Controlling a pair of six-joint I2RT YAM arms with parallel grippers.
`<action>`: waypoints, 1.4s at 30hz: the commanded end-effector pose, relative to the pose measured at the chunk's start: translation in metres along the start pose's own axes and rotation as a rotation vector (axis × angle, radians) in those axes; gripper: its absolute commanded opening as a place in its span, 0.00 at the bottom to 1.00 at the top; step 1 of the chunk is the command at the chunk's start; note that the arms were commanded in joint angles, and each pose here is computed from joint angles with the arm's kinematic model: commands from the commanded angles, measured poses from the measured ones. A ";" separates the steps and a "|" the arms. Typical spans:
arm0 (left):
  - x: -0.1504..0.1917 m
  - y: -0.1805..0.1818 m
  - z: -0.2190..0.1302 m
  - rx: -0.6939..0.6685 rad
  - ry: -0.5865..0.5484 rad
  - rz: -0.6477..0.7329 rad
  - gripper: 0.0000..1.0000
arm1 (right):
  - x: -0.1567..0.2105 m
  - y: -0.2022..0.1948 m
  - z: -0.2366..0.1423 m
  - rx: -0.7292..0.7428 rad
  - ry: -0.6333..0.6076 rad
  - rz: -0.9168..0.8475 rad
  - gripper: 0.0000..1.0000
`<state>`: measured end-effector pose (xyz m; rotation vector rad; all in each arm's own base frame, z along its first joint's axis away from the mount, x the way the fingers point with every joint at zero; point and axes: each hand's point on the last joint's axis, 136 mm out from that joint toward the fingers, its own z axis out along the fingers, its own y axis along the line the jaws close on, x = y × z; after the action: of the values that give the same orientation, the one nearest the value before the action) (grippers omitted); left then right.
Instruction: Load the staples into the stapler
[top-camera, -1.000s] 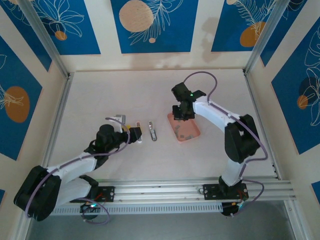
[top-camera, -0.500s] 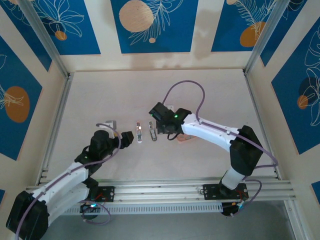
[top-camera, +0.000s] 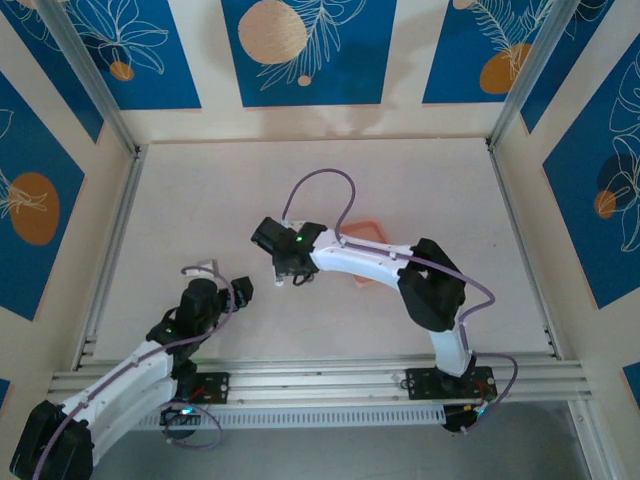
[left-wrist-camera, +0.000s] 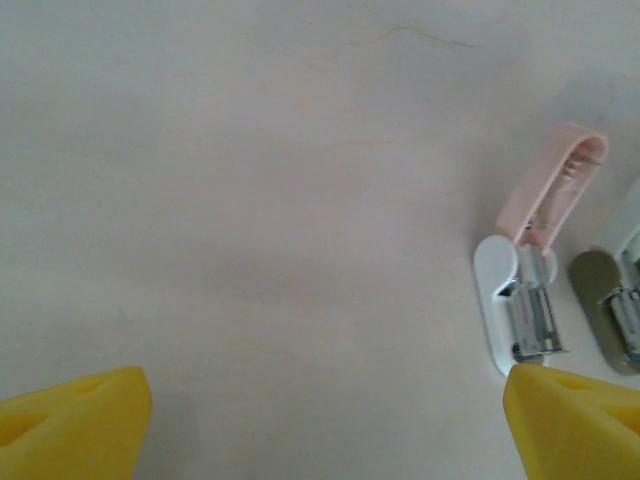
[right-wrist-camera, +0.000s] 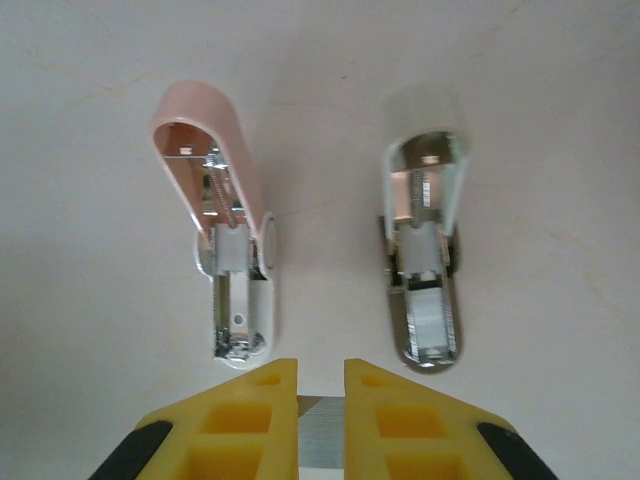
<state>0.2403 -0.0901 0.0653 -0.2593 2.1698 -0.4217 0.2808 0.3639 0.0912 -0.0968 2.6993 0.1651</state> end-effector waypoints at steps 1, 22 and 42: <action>0.003 0.011 -0.001 -0.056 -0.027 0.000 0.91 | 0.002 0.012 -0.001 -0.013 0.025 0.015 0.14; 0.004 0.010 -0.001 -0.055 -0.041 0.020 0.91 | 0.002 0.042 0.033 -0.073 0.068 0.007 0.15; 0.004 0.009 -0.001 -0.047 -0.042 0.020 0.91 | 0.000 0.036 0.045 -0.047 0.063 -0.003 0.15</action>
<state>0.2376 -0.0827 0.0606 -0.2690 2.1489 -0.3505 0.2889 0.4037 0.0562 -0.1215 2.7683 0.2361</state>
